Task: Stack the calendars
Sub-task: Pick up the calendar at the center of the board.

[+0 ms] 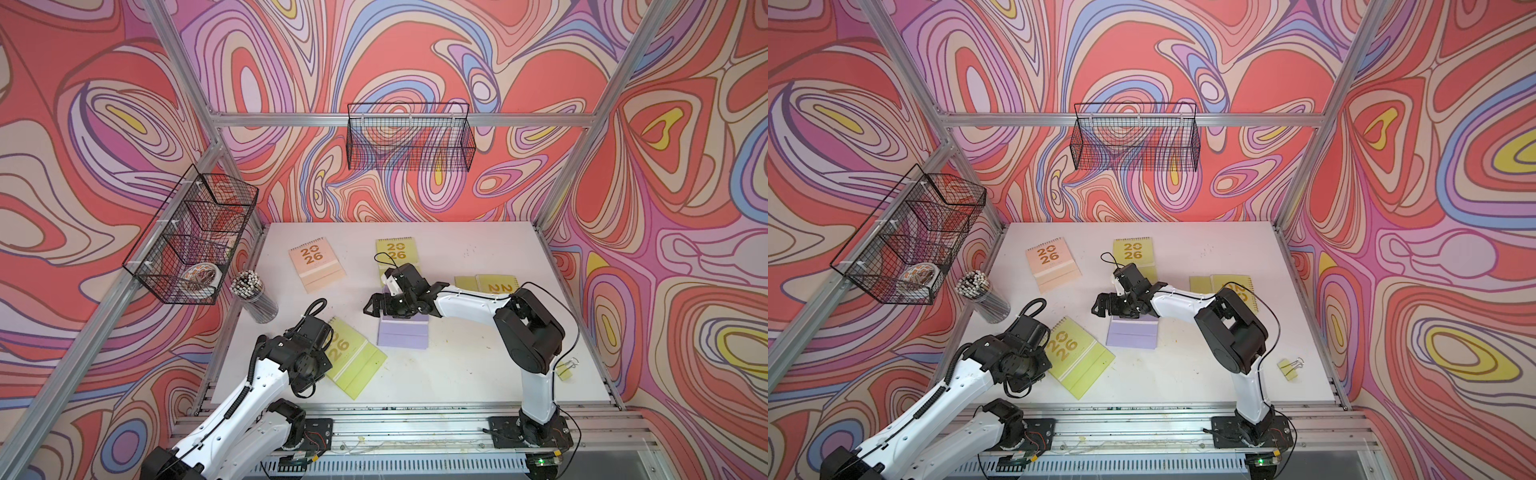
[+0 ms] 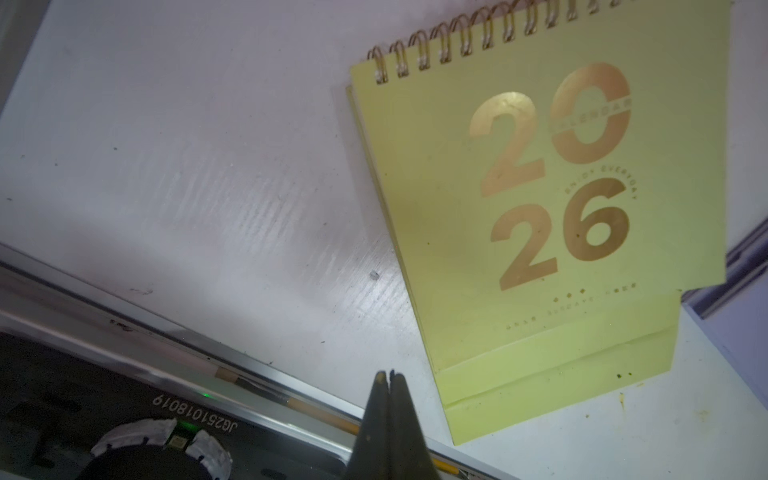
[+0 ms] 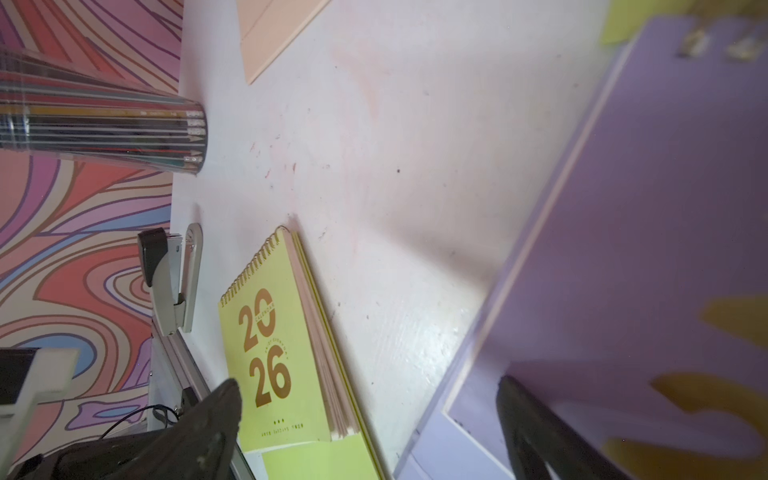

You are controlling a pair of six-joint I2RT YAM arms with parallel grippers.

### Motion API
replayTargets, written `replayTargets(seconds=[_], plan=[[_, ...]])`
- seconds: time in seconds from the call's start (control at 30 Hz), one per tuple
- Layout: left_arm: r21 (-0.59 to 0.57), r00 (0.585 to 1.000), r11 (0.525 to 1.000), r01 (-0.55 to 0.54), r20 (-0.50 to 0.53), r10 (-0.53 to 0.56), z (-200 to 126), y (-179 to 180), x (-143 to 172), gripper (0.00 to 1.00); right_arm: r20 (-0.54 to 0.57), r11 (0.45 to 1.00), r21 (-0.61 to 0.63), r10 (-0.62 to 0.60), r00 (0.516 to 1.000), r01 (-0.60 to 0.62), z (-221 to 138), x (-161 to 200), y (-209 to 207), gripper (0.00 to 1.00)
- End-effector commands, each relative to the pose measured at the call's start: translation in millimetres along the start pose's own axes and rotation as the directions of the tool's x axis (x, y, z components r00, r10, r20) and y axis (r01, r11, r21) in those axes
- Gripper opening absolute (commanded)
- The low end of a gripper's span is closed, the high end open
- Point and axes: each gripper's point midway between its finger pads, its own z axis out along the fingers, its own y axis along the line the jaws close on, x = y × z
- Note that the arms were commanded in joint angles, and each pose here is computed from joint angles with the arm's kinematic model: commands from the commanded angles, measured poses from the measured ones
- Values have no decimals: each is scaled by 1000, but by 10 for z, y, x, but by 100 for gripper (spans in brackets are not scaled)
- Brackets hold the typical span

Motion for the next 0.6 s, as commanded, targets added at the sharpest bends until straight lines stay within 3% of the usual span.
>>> replayTargets(seconds=[0.0,0.3,0.57], plan=[[-49,998,997,67,13,-67,48,116,-3,0,-54,999,-23,-32,998,31,138,100,40,97],[-48,997,996,78,8,-78,210,53,-16,0,-92,997,-38,-75,993,72,295,178,220,96],[-72,994,991,112,19,-111,428,232,65,0,-169,998,-18,-59,984,56,561,343,322,96]])
